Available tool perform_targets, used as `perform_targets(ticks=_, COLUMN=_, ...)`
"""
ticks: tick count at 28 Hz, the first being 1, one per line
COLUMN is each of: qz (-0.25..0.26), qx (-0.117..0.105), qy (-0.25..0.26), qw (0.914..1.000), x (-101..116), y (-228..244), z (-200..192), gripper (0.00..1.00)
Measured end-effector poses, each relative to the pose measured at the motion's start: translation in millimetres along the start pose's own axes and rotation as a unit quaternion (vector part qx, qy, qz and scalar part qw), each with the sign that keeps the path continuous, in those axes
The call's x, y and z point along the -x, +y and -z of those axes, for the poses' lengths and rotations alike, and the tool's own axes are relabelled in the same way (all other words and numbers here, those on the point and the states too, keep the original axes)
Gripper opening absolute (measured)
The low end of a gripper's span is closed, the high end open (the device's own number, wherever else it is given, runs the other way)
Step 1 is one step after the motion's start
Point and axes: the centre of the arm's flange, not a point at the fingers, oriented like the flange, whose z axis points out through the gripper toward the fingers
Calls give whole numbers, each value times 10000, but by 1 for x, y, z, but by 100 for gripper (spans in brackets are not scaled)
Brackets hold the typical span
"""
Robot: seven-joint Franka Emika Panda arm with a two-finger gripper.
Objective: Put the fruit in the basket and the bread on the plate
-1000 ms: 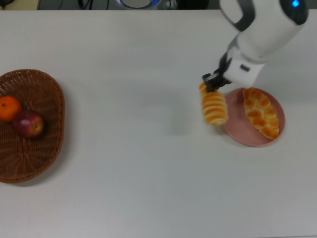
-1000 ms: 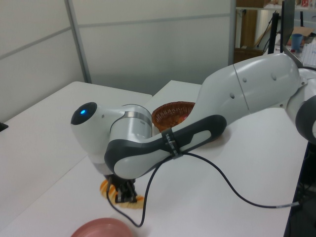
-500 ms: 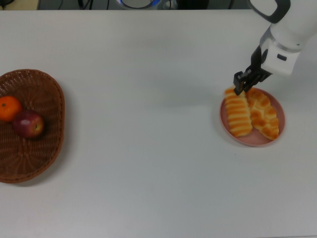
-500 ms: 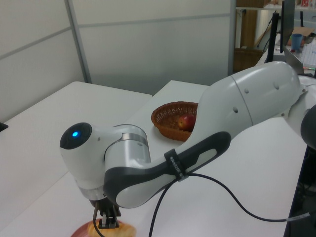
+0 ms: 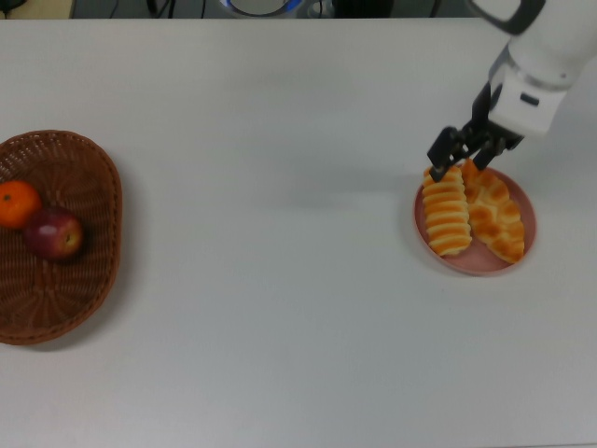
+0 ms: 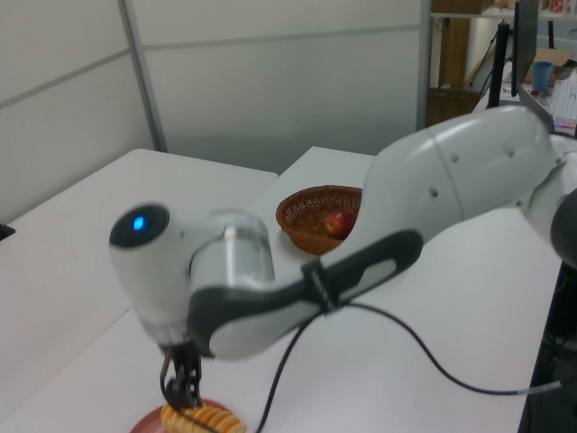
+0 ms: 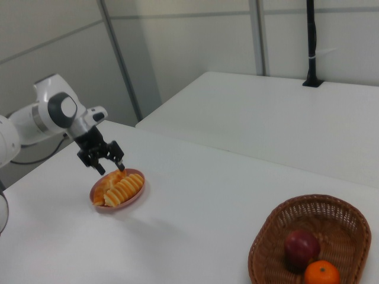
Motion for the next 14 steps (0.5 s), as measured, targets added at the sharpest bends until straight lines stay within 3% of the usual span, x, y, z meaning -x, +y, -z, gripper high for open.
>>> perform_targets(ticks=3, qz=-278, qx=14, qy=-202, qw=9994, x=12, y=29, z=29, gripper=99)
perform_targets(ticks=8, qz=-829, qx=-80, qy=-524, qw=9951, x=36, y=94, z=66, gripper=100)
perform_targets(ticks=14, qz=-1598, qx=-353, qy=-631, qw=9845, x=52, y=182, z=71, gripper=100)
